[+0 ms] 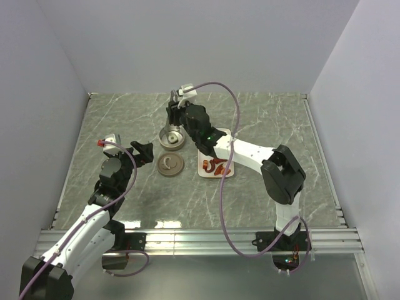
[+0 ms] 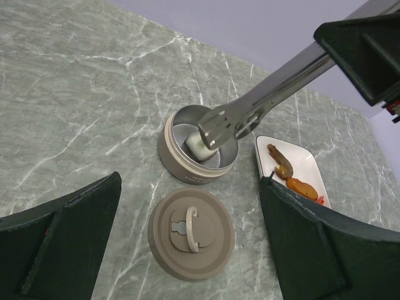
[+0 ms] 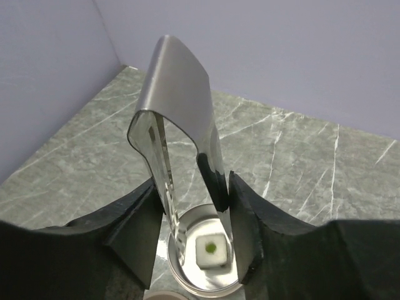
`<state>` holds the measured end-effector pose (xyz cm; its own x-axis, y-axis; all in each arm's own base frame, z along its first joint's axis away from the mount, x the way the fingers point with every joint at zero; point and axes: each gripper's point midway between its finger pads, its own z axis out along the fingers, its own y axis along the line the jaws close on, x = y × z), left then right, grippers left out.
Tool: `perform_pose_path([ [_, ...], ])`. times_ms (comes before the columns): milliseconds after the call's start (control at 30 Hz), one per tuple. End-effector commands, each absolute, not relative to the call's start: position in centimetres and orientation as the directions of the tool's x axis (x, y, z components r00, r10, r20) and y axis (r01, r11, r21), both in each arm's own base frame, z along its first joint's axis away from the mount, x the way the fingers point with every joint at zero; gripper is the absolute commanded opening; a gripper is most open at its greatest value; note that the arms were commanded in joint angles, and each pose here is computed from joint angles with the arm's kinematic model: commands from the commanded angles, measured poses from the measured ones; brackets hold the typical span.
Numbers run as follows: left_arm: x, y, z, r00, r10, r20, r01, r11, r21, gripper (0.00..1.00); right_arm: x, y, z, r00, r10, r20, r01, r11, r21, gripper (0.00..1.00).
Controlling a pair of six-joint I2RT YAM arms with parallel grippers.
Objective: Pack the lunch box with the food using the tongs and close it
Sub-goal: Place the food into the lunch box, then pick up the food using the clamp
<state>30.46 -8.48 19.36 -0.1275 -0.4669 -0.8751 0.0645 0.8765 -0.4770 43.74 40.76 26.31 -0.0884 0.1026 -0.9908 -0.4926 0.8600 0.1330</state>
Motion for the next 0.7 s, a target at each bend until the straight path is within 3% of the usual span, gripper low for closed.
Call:
perform_pose_path([
  [0,30.3,-8.4,19.7,-0.111,-0.479,-0.871,0.07,0.87,-0.488,0.99,43.7,41.7,30.2,-0.016,0.164,-0.986,-0.508,0.849,0.15,0.53],
  [267,30.3,-8.4,19.6,-0.113,-0.48,-0.87,0.068,0.87,-0.489,0.99,43.1,40.9,30.8,0.013,0.186,-0.983,-0.499,0.852,0.155,0.54],
  [500,30.3,-8.4,19.5,-0.115,-0.481,-0.869,0.067,0.869,-0.49,0.99,40.5,36.2,34.9,0.094,0.238,-0.967,-0.456,0.873,0.17,0.52],
  [667,30.2,-8.3,19.6,-0.11,-0.483,-0.868,0.067,0.868,-0.492,0.99,38.2,32.0,33.8,0.084,0.225,-0.971,-0.389,0.904,0.175,0.51],
])
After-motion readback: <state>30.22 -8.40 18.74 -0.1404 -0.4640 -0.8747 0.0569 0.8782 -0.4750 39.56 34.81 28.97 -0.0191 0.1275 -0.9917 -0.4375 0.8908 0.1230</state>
